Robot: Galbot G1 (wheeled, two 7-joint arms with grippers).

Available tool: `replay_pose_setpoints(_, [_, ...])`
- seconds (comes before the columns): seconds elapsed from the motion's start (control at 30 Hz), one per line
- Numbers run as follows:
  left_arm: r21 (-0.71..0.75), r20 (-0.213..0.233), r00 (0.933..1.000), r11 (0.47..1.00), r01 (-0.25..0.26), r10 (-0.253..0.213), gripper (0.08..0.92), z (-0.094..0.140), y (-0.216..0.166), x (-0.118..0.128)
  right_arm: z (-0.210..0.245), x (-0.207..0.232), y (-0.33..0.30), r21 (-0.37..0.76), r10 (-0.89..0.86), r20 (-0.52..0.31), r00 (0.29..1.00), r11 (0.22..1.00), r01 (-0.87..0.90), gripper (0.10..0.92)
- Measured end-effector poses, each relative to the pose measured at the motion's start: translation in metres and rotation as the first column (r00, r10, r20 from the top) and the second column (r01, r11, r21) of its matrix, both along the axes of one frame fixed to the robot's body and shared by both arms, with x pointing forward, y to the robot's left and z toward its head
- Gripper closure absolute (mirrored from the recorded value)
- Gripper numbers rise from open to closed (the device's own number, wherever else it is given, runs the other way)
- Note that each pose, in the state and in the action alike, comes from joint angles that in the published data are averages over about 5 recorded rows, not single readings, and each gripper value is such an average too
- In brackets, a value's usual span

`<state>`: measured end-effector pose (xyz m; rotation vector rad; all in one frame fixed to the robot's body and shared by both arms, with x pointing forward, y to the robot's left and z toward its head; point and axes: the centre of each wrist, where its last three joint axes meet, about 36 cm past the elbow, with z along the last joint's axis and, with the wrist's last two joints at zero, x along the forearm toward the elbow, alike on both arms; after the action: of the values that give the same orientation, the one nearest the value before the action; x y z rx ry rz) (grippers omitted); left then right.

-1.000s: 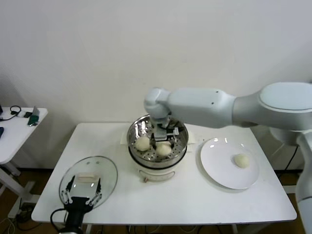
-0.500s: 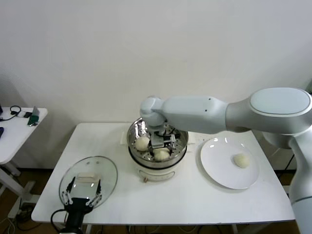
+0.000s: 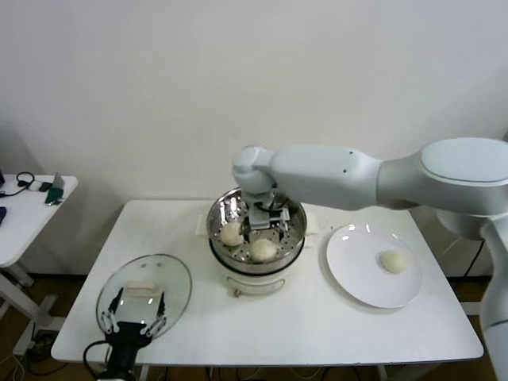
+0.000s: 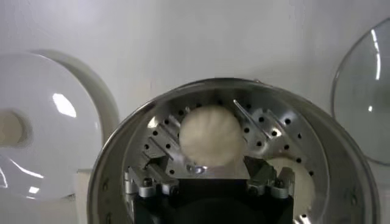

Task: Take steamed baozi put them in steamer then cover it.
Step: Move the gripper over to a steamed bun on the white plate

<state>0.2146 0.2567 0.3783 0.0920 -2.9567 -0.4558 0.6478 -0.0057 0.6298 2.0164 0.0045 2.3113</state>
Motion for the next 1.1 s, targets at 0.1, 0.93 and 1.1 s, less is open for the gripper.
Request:
replay_pose_setpoints(0.1, [0.002,0.002,1.0,1.0,0.003,-0.003,0.177,0.001,0.0,0.0,0.014,0.011,-0.022,0.035,-0.076,0.02,0.997,0.997,0.075,0.2])
replay_pose_setpoints(0.93, [0.008,0.012,0.9998,1.0,0.014,-0.014,0.177,0.003,-0.001,0.003,-0.027,0.028,-0.343,0.227,-0.937,-0.116,0.33,0.298,0.927,0.2])
replay_pose_setpoints(1.1, [0.013,0.007,0.9999,1.0,0.011,-0.011,0.177,0.004,-0.001,0.001,-0.062,0.019,-0.386,0.203,-0.967,-0.115,0.228,0.202,0.958,0.2])
